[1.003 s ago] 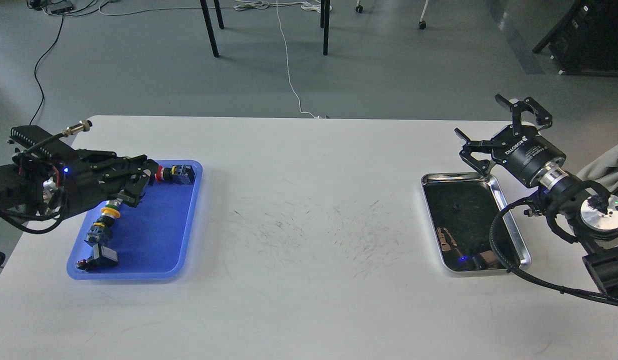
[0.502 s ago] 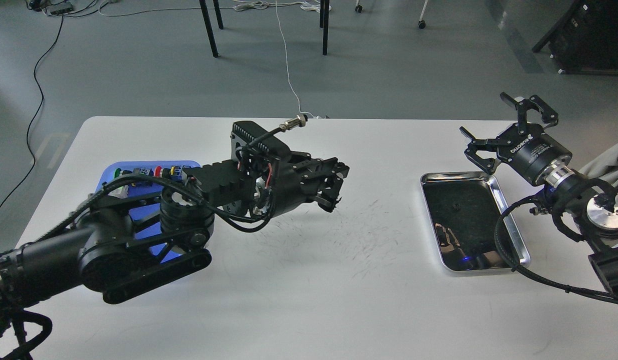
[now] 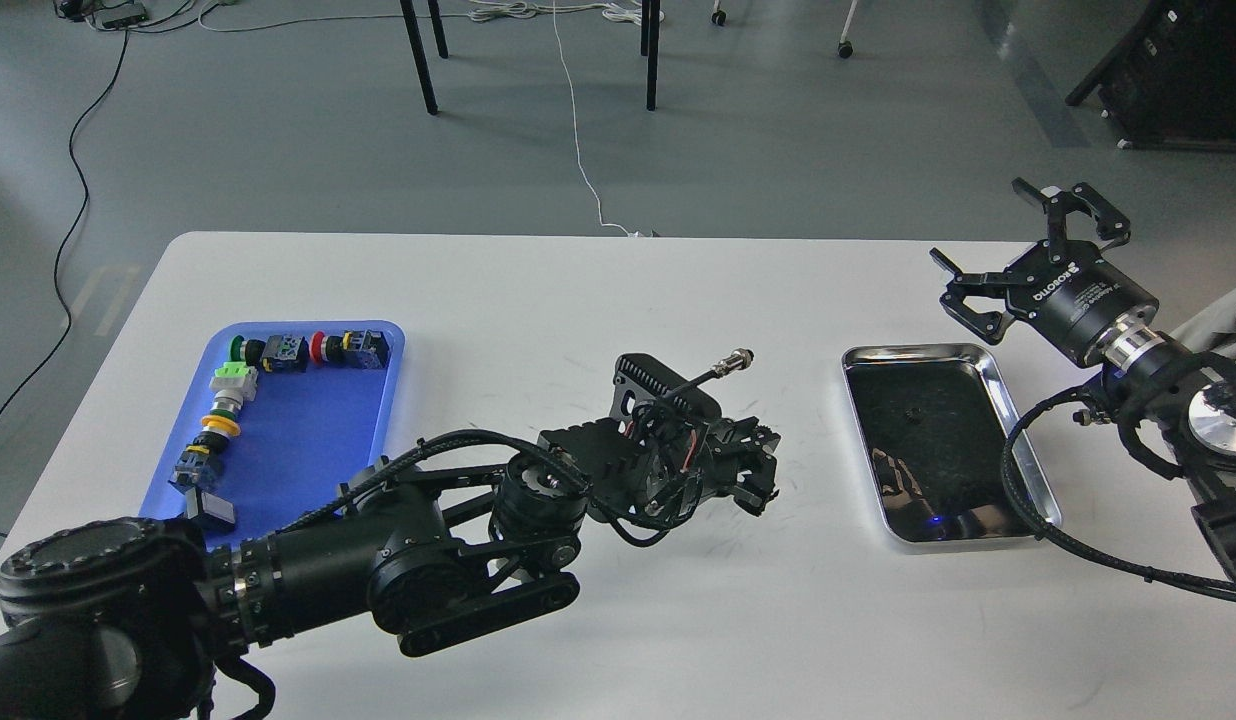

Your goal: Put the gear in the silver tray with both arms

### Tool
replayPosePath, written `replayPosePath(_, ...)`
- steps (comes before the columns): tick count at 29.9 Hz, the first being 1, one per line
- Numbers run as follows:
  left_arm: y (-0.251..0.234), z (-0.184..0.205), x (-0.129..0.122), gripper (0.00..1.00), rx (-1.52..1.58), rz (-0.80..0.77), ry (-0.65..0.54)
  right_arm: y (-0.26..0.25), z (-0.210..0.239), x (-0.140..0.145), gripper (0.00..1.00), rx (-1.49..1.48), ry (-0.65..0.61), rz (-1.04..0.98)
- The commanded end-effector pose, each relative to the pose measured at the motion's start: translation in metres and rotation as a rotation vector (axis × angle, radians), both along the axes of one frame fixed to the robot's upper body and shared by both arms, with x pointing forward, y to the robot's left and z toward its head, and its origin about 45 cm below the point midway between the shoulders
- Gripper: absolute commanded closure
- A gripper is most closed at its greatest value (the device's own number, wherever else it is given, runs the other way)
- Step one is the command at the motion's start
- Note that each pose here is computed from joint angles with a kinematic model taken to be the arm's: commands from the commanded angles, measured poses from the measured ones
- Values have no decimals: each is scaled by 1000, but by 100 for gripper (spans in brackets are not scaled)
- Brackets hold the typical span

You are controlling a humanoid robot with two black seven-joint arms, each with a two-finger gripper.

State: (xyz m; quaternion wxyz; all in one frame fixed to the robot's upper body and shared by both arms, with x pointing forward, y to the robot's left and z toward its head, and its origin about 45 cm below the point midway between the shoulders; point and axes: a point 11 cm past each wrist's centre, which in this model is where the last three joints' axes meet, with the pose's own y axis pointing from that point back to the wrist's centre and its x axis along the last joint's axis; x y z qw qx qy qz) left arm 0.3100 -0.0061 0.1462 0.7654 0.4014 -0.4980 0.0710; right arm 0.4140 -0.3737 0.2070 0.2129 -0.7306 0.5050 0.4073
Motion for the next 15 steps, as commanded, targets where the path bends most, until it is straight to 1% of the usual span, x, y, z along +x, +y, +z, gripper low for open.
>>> replayPosePath(1, 4, -11, -2, 92, 19, 2, 1, 0, 1, 0, 3, -3, -1, 1)
replayPosePath(10, 4, -17, -8, 91, 12, -4, 11, -2, -2, -2, 3, -18, 11, 6)
replayPosePath(15, 4, -21, -12, 87, 20, -17, 14, -2, -4, -3, 3, -20, 15, 7)
